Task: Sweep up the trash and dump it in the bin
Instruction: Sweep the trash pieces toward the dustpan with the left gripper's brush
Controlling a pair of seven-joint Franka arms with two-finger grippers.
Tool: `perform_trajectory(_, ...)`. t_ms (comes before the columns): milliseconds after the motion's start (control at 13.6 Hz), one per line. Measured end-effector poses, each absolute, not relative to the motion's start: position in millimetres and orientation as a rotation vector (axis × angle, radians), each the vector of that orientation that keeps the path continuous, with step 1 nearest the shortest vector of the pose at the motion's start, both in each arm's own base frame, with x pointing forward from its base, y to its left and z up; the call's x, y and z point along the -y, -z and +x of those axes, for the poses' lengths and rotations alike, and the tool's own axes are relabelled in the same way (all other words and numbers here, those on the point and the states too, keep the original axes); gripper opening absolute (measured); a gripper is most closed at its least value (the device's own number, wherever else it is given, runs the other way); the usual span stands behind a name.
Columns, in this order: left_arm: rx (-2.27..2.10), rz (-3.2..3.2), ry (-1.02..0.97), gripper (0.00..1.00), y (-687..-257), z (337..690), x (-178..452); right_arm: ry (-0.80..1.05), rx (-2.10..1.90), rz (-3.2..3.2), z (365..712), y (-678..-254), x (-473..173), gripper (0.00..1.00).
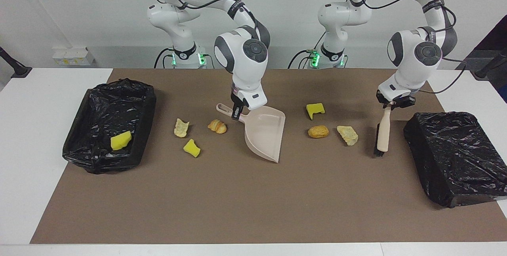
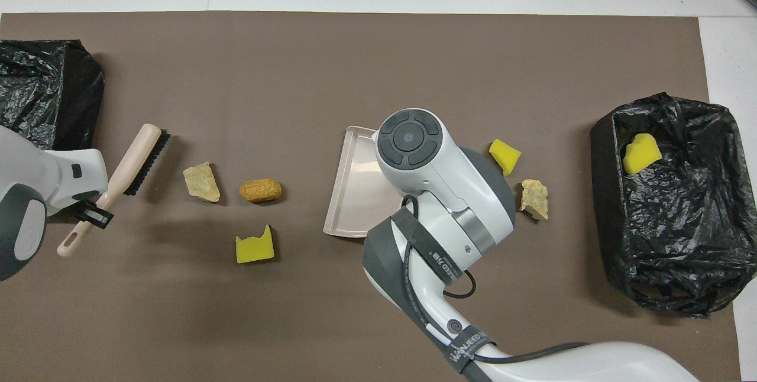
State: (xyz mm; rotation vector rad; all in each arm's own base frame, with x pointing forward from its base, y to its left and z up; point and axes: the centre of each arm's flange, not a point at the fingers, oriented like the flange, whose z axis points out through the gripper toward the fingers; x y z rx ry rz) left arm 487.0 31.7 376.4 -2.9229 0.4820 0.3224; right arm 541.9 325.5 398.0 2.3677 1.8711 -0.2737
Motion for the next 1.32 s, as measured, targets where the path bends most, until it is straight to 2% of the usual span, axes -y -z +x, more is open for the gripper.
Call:
perform_trajectory(293, -0.336, -2.920, -0.327, 0.26, -364.8, 459.6, 2.6, 0.273, -1.871, 2.367, 541.9, -397.9, -325.5, 0.31)
perform_trajectory(806, -0.124, -2.972, -0.262, 0.26, -344.3, 434.0, 145.7, 0.259, -1.869, 2.370, 543.7, -397.4, -324.3, 0.31)
perform_trajectory(1026, -0.095, -3.076, -0.254, 0.26, -343.8, 435.6, 186.9, 0.260, -1.869, 2.371, 543.6, -395.7, -323.4, 0.31)
perform_trajectory(1319, 0.030, -3.068, -0.317, 0.26, -372.0, 449.5, 212.3, 0.260, -1.869, 2.371, 543.6, -395.5, -323.3, 0.31)
